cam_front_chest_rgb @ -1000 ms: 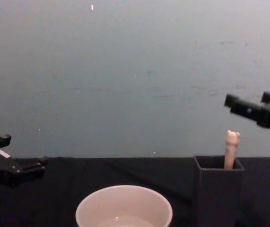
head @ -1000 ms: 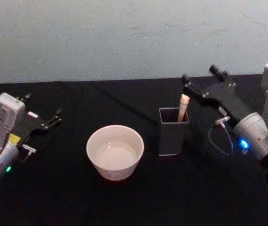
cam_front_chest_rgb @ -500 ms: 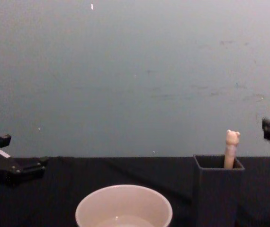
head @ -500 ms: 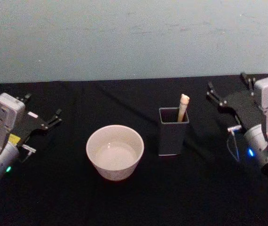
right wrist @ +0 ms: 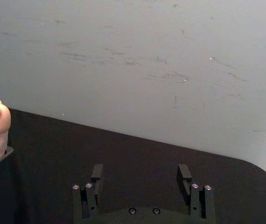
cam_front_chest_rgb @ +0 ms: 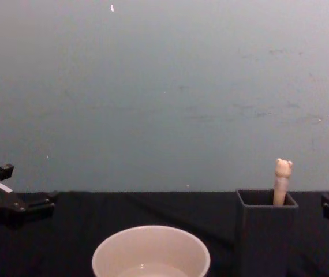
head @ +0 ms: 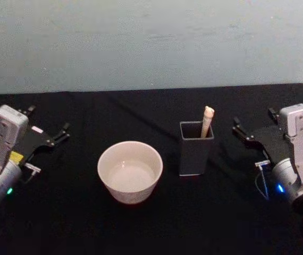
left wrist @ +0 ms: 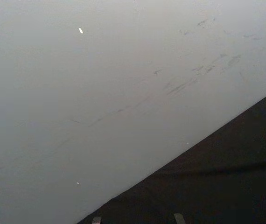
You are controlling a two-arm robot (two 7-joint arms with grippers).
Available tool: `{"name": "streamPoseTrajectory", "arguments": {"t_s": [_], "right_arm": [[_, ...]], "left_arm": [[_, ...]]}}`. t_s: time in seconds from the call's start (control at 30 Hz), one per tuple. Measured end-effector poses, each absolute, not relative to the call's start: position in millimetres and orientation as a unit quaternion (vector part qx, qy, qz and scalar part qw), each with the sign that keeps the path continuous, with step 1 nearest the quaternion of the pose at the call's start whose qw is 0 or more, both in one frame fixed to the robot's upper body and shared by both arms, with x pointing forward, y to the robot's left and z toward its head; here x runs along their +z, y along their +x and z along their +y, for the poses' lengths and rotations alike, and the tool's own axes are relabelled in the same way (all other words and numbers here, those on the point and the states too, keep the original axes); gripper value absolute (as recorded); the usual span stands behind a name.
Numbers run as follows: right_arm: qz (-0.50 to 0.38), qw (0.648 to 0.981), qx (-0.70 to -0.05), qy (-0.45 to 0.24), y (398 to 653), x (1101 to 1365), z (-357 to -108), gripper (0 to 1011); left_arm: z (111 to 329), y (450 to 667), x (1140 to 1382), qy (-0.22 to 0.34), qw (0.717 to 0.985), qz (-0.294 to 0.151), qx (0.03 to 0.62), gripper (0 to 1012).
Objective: Pick up the stirring spoon with one hand, stir inside the cup, then place it back in its original position.
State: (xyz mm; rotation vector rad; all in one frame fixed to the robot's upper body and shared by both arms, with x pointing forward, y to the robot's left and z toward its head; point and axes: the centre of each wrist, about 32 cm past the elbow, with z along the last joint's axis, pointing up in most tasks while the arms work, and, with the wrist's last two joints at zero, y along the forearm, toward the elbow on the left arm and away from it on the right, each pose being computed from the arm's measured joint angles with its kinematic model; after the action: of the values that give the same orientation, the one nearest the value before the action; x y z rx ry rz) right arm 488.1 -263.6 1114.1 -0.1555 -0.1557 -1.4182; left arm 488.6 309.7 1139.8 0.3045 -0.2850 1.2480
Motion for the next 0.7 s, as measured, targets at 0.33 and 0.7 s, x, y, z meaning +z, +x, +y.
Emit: {"name": "streamPoseTrajectory", "arguments": {"t_s": [0.33, 0.7], "right_arm": [[-0.072, 0.754, -0.649, -0.071, 487.7, 1114.4, -263.3, 1003], [-0.073, 0.755, -0.648, -0.071, 487.4, 1114.7, -262.9, 1003]], "left_arm": [[309.7, 488.6, 1139.7, 0.142, 0.791, -0.132, 0.580, 1001], [309.7, 488.6, 1139.8, 0.141, 0.791, -0.132, 0.580, 1001]]}}
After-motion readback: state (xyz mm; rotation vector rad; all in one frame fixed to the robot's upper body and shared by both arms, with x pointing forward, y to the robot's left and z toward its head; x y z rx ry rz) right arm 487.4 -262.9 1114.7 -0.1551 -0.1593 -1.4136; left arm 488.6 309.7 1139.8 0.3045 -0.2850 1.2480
